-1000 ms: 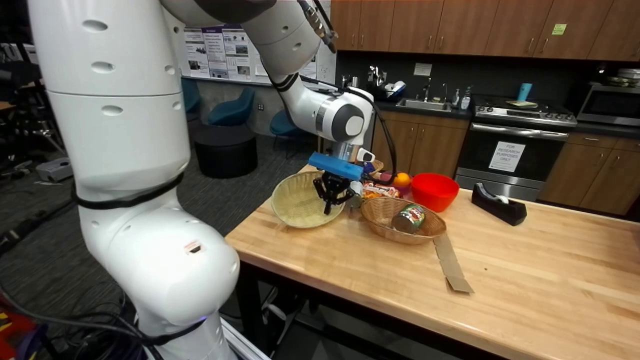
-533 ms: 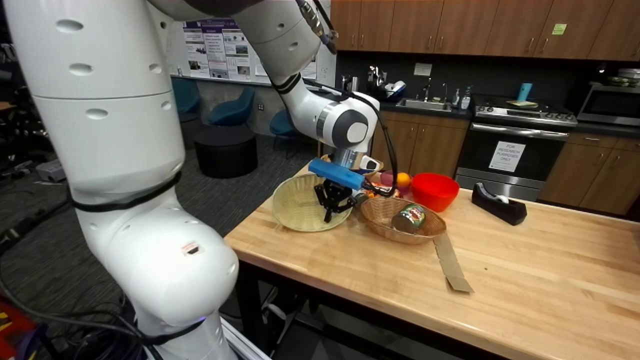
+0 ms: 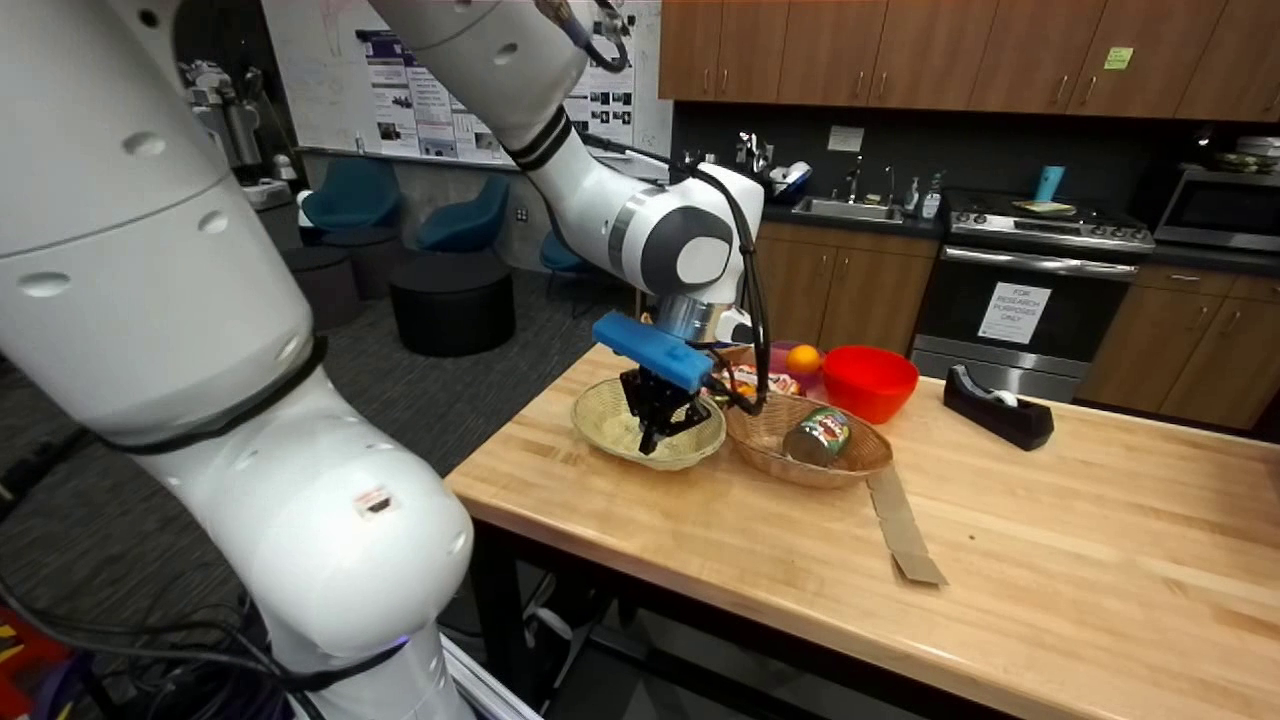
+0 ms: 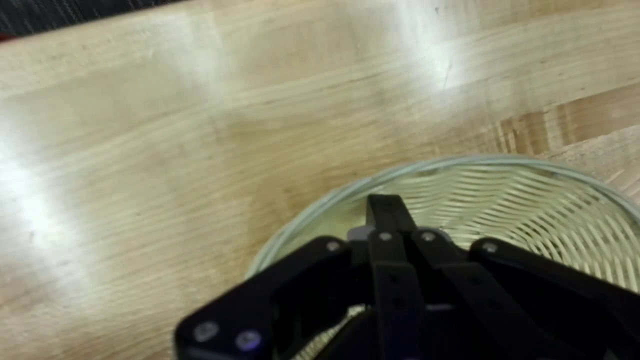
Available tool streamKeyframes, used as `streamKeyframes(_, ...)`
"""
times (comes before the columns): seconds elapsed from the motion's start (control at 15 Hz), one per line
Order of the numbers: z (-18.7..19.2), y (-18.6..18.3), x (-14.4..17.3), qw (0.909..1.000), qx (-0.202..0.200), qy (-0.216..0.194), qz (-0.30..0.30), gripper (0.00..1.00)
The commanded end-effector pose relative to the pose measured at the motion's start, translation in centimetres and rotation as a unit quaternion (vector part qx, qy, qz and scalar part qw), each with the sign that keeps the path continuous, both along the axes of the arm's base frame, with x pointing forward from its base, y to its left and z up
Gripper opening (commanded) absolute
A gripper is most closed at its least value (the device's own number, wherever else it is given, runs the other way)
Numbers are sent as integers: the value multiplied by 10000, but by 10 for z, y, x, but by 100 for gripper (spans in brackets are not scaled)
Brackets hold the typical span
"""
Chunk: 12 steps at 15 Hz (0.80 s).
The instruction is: Move the left basket to the right
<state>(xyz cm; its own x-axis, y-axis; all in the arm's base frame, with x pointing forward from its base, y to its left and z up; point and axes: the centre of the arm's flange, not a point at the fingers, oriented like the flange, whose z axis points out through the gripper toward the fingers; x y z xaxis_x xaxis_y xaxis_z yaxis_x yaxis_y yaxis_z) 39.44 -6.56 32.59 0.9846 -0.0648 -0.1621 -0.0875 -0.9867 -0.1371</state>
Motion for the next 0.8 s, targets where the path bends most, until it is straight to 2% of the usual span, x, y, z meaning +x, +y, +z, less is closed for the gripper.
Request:
streamKeyframes(0.0,33,-14,-53,9984,-70,-258,-502,0)
streamKeyframes(0.2,48,-25,-74,9960,-97,-409,-784,0)
streamKeyframes(0.4,55,-22,-80,9953,-155,-422,-854,0)
streamKeyframes(0.53,56,-7,-73,9968,-89,-369,-704,0)
streamKeyframes(0.73,46,40,-51,9998,-40,-200,-64,0)
